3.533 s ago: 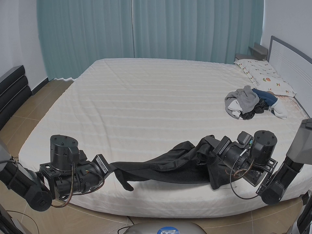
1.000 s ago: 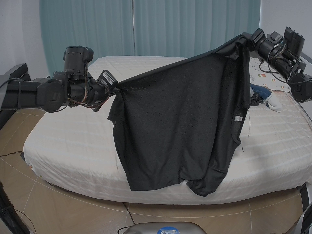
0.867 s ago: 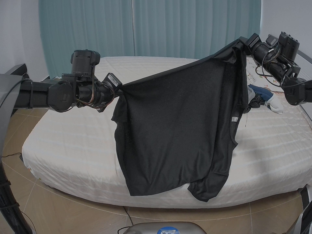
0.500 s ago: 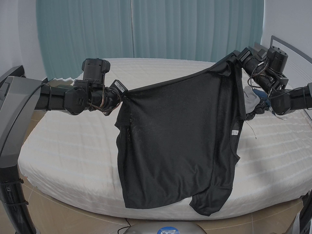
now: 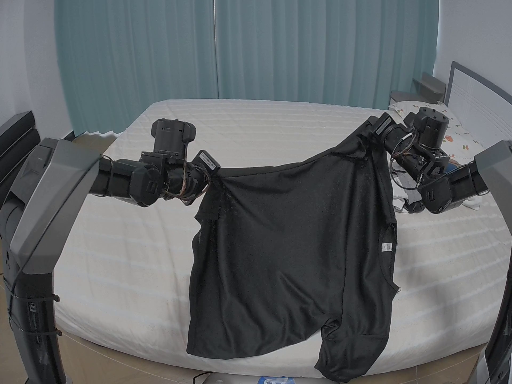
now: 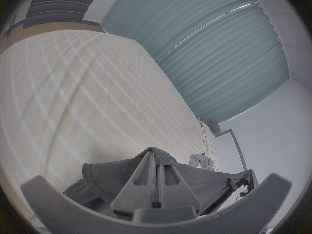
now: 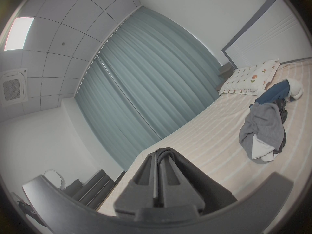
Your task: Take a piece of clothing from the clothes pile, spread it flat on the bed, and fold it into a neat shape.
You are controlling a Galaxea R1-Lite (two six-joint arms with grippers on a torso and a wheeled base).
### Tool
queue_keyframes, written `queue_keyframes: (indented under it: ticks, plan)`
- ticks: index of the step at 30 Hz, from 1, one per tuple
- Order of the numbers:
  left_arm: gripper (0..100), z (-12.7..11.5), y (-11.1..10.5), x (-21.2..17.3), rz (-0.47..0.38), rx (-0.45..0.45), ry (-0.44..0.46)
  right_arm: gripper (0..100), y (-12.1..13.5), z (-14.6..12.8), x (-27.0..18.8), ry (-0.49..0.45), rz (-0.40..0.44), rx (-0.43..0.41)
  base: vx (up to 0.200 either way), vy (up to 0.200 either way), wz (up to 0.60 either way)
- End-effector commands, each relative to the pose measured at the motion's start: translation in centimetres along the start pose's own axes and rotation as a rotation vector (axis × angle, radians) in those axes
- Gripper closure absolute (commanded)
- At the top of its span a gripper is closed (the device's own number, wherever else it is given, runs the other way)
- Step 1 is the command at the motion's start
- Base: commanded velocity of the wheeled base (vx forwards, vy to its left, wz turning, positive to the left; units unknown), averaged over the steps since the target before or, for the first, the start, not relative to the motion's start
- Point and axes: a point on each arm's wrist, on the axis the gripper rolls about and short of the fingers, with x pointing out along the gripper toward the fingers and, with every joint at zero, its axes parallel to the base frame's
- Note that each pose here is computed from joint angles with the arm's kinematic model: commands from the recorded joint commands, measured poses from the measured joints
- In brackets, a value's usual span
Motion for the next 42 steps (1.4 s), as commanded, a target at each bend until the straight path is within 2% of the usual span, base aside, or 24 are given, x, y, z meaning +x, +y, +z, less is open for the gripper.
queue_keyframes:
  ticks: [1, 7, 8, 9, 10, 14, 18, 19, 20, 26, 30, 34, 37, 40, 41, 42]
  plan:
    - [100, -1.6, 2.7, 3.3, 0.036, -0.019, 0.021, 100, -2.9, -3.9, 0.9, 0.065, -0.059, 0.000, 0.000, 0.000, 0.00]
    - [100, -3.3, 5.1, 5.5, 0.087, -0.033, 0.053, 100, -5.6, -7.8, 1.7, 0.085, -0.132, -0.010, 0.000, 0.000, 0.00]
    - [0, -3.5, 5.4, 5.8, 0.094, -0.044, 0.057, 100, -6.0, -8.4, 1.6, 0.098, -0.141, -0.011, 0.000, 0.000, 0.00]
    - [0, -3.6, 5.7, 6.1, 0.098, -0.054, 0.058, 100, -6.5, -9.0, 1.6, 0.112, -0.150, -0.013, 0.000, 0.000, 0.00]
    - [0, -3.8, 6.0, 6.4, 0.103, -0.062, 0.062, 0, -7.0, -9.7, 1.7, 0.127, -0.161, -0.014, 0.000, 0.000, 0.00]
    - [0, -4.4, 7.1, 7.2, 0.134, -0.066, 0.071, 0, -9.0, -12.3, 1.7, 0.178, -0.208, -0.025, 0.000, 0.000, 0.00]
    - [0, -4.8, 8.4, 7.9, 0.182, -0.063, 0.066, 0, -9.9, -13.0, 1.1, 0.226, -0.250, -0.032, 0.000, 0.000, 0.00]
    - [0, -4.8, 8.4, 7.9, 0.182, -0.063, 0.066, 0, -9.9, -13.0, 1.1, 0.226, -0.250, -0.032, 0.000, 0.000, 0.00]
    - [0, -4.9, 9.1, 8.0, 0.221, -0.062, 0.063, 0, -10.8, -13.2, 0.5, 0.287, -0.306, -0.053, 0.000, 0.000, 0.00]
    - [0, -4.5, 10.0, 7.8, 0.294, -0.065, 0.088, 0, -12.5, -12.9, 0.1, 0.337, -0.379, -0.059, 0.000, 0.000, 0.00]
    - [0, -4.3, 10.9, 7.5, 0.355, -0.024, 0.125, 0, -12.7, -13.0, -1.0, 0.439, -0.441, -0.076, 0.000, 0.000, 0.00]
    - [0, -4.3, 11.3, 7.0, 0.401, -0.008, 0.163, 0, -12.6, -12.7, -1.1, 0.447, -0.442, -0.081, 0.000, 0.000, 0.00]
    - [0, -3.2, 10.8, 6.2, 0.391, -0.022, 0.149, 0, -12.2, -10.8, -0.9, 0.402, -0.429, -0.057, 0.000, 0.000, 0.00]
    - [0, -2.4, 10.6, 5.6, 0.385, -0.029, 0.138, 0, -11.7, -9.4, -0.8, 0.380, -0.402, -0.015, 0.000, 0.000, 0.00]
    - [0, -1.9, 10.4, 5.0, 0.380, -0.037, 0.130, 0, -10.9, -7.8, -0.7, 0.341, -0.365, 0.062, 0.000, 0.000, 0.00]
    - [0, -1.9, 10.4, 5.0, 0.380, -0.037, 0.130, 0, -10.9, -7.8, -0.7, 0.341, -0.365, 0.062, 0.000, 0.000, 0.00]
